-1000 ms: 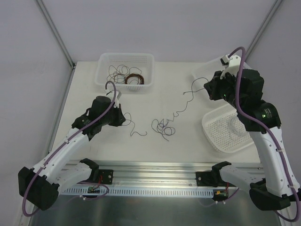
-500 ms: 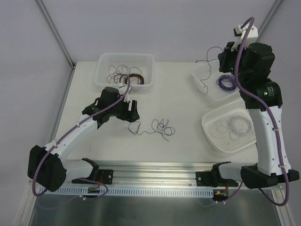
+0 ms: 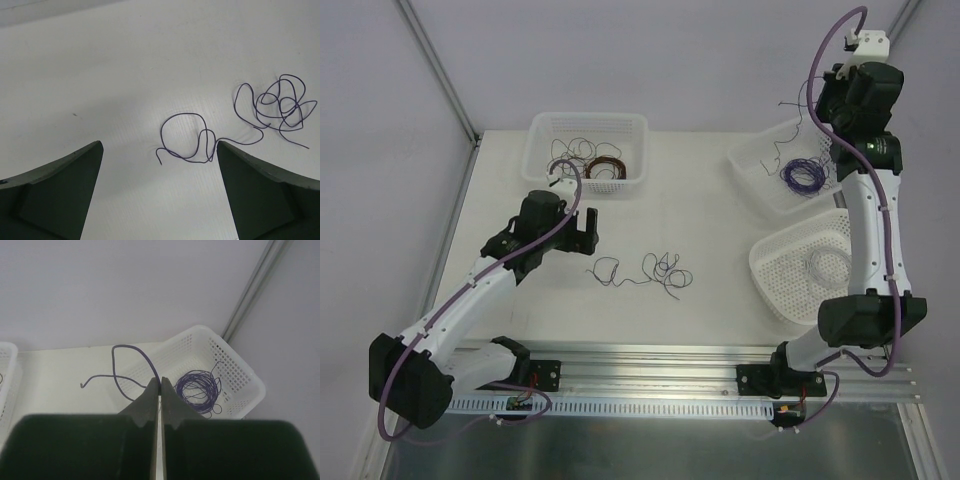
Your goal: Untangle the cables
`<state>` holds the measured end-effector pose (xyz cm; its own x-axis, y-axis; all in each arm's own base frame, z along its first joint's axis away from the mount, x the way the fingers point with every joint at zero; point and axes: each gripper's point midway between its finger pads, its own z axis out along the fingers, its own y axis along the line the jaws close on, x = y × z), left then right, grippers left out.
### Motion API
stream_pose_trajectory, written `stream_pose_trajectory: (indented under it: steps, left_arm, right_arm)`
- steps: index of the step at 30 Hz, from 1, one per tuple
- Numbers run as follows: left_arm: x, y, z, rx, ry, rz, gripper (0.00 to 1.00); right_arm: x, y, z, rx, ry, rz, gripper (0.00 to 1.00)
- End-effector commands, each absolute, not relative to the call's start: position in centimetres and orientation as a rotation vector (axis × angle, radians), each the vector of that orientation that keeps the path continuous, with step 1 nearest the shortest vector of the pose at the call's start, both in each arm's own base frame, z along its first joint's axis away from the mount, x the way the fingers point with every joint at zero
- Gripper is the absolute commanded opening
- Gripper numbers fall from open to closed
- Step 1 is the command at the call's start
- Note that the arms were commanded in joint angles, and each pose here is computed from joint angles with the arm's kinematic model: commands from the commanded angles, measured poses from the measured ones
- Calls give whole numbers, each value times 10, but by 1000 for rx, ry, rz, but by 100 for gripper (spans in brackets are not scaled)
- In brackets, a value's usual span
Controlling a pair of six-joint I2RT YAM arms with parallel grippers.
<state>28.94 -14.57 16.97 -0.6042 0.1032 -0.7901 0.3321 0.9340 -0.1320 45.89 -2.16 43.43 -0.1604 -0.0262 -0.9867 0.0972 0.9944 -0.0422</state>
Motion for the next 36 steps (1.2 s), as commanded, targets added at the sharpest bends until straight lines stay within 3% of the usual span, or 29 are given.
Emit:
stream_pose_trajectory:
  steps: [1, 6, 9, 13, 16, 22, 26, 36]
  left_arm:
    - [301, -124, 179, 220, 2159, -232, 99]
    - [305, -117, 174, 205, 2170, -198, 99]
    - [306, -115, 173, 195, 2176, -197, 99]
    - [306, -117, 174, 196, 2175, -222, 99]
    - [306, -118, 173, 196, 2176, -228, 99]
    - [304, -121, 178, 197, 2164, -259, 99]
    - [304, -125, 179, 202, 2160, -285, 99]
    - [303, -109, 196, 121, 2098, -234, 99]
  right_arm:
    - [472, -39, 466, 66, 1602, -141, 1]
    - [515, -64, 410, 130, 1689, -143, 1]
    - [532, -75, 375, 160, 1747, -178, 13]
    - [546, -84, 321, 194, 1867, -209, 45]
    - [540, -80, 302, 222, 1932, -179, 58]
    - [508, -22, 286, 148, 2025, 55, 74]
    - [472, 36, 269, 71, 2102, 231, 80]
    - [361, 213, 214, -135, 2267, 605, 81]
